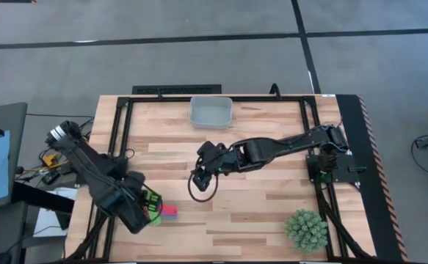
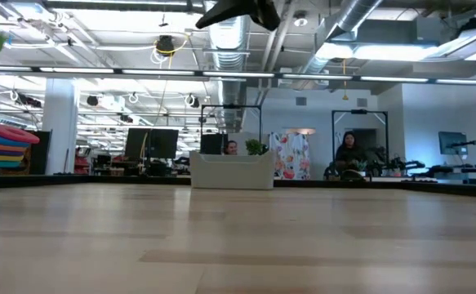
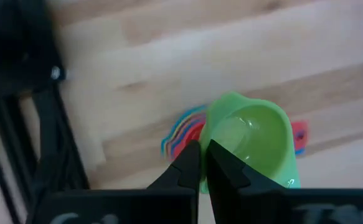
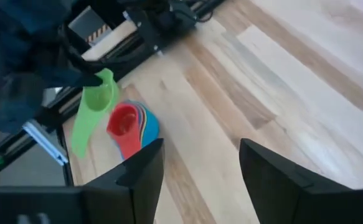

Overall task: Nest measuring cups in basket
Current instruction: Stack the green measuring cup on top of the red measuring cup

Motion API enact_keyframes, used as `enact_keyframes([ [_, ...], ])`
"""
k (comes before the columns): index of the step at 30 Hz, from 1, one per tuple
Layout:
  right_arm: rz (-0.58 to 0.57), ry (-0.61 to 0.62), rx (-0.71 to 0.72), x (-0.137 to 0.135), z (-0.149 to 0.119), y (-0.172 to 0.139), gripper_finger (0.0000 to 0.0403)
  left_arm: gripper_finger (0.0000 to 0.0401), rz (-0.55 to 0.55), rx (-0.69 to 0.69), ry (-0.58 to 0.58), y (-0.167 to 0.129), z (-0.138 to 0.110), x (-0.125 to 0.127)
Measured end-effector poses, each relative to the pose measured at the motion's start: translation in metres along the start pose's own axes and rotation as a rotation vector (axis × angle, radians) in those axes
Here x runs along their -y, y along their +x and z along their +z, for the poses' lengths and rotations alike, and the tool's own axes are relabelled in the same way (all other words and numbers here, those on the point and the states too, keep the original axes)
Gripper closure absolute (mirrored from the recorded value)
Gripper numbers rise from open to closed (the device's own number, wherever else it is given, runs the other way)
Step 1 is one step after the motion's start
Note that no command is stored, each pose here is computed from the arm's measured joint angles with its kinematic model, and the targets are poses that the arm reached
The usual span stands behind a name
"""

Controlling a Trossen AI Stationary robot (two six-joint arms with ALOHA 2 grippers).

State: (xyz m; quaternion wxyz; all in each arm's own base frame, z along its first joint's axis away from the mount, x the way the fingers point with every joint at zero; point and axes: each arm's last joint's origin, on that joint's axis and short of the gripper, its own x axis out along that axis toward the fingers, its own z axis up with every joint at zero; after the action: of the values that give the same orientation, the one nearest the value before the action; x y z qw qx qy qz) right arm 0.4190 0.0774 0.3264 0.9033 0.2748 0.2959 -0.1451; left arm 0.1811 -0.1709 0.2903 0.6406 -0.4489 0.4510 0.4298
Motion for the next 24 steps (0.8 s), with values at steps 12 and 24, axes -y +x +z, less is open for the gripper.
enact_keyframes([
  [12, 0.008, -0.047, -0.033, -0.01, -0.013, -0.004, 0.0177, 0.04, 0.13, -0.038, -0.015, 0.038, -0.029, 0.018],
  [24, -0.003, -0.09, -0.088, -0.017, -0.028, -0.008, 0.0178, 0.0399, 0.175, -0.032, -0.007, 0.056, -0.03, 0.009],
])
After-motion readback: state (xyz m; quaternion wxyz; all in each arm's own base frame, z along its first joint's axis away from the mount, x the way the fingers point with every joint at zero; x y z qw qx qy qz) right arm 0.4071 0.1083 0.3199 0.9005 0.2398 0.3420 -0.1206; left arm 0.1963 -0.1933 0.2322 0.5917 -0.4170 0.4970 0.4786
